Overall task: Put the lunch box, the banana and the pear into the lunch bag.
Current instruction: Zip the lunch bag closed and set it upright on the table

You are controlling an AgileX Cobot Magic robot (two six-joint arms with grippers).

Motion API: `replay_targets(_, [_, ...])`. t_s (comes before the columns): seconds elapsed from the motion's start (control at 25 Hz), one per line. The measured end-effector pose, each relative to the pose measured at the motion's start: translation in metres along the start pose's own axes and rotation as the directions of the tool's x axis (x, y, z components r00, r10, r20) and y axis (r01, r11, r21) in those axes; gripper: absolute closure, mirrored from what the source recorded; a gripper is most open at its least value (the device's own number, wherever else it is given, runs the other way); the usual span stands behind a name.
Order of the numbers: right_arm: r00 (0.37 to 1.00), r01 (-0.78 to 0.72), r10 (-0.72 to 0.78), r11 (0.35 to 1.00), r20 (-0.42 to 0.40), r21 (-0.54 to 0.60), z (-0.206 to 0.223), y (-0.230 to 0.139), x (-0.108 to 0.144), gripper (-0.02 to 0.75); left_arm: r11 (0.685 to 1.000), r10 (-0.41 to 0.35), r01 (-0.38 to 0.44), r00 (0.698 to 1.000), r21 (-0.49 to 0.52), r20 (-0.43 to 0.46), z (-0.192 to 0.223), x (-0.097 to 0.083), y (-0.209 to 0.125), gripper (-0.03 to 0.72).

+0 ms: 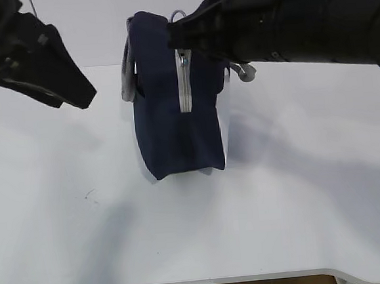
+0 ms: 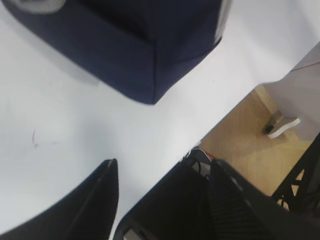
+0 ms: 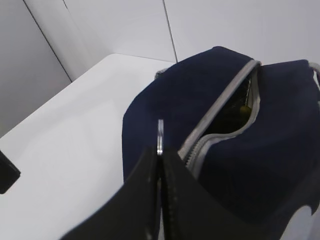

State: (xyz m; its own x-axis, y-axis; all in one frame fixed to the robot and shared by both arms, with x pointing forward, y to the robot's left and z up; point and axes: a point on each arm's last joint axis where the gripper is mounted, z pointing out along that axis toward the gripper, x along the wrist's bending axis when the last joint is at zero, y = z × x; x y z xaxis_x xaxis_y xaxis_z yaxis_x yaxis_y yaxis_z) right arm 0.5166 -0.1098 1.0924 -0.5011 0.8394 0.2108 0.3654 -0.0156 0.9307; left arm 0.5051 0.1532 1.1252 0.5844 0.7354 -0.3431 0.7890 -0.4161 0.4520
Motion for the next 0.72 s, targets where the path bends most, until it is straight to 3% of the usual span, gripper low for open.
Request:
replay_targets(0.32, [0.999,-0.028,0.028,1.0,-0.023,0.013,0.0,-0.002,0.01,0.737,0.999,0.039,-0.039,0.999,-0.038,0.001,0.04,-0.009,0.016,0.231])
replay_targets(0.72, [0.999,-0.035,0.035,0.999,-0.027,-0.007,0.001,0.006,0.011,0.737,0.996,0.047,-0.048,0.999,-0.072,-0.027,0.064,0.002,0.026,0.234])
